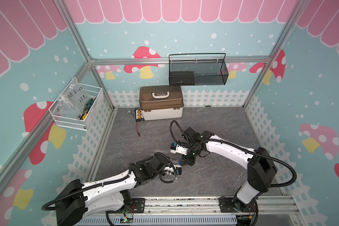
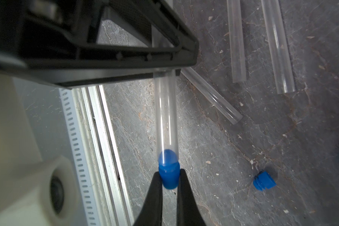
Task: Insert stoppers into test tubes
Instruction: Insert the stopper into the test tube.
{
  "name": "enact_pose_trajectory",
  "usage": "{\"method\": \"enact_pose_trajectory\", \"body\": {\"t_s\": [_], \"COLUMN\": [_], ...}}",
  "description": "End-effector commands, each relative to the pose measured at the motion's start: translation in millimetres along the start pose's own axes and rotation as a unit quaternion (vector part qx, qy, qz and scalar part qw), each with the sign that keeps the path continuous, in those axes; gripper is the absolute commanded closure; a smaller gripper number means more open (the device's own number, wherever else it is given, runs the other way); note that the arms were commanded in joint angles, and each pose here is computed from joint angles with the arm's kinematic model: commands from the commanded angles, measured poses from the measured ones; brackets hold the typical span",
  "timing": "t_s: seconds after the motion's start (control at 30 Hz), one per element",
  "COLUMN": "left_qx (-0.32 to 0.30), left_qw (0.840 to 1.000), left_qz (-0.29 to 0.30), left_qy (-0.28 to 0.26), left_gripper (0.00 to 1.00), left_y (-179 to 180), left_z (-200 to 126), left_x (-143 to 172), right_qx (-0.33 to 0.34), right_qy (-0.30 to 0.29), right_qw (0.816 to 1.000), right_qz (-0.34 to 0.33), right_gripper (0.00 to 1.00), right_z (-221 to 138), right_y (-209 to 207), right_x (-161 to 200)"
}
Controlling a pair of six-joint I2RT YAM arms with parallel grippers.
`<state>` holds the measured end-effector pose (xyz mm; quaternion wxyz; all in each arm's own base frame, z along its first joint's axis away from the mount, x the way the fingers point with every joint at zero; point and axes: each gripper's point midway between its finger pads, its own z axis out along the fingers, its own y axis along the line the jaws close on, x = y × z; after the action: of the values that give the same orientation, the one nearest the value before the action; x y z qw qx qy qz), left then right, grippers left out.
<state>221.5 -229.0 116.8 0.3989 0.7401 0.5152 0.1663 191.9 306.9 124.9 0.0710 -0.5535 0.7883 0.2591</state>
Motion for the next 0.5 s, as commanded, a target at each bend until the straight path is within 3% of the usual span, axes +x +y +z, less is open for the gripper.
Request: {"method": "enact_pose_trajectory", "body": {"t_s": [0.0, 0.23, 0.47], "left_qx": [0.009, 0.003, -0.026], "left_qw": [0.993, 0.985, 0.983], "left_qz": [0.066, 0.096, 0.083], "left_qy": [-0.096, -0.141, -0.16], "left_gripper": [1.0, 1.0, 1.0], "left_y": [-10.8, -19.7, -11.5], "left_z": [-8.1, -16.8, -19.6], "left_x": [-37.7, -46.4, -52.2], "right_qx": [0.008, 0.013, 0.005], "right_qy": [-0.113, -0.155, -0.187], "right_qw": [0.992, 0.986, 0.981], "right_qz": [-0.052, -0.059, -0.044], "right_gripper": [0.9, 0.9, 0.9], "right_z": [-23.8, -43.3, -54.6], "right_y": [2.0, 6.4, 10.1], "right_x": [-67.9, -93.6, -110.9]}}
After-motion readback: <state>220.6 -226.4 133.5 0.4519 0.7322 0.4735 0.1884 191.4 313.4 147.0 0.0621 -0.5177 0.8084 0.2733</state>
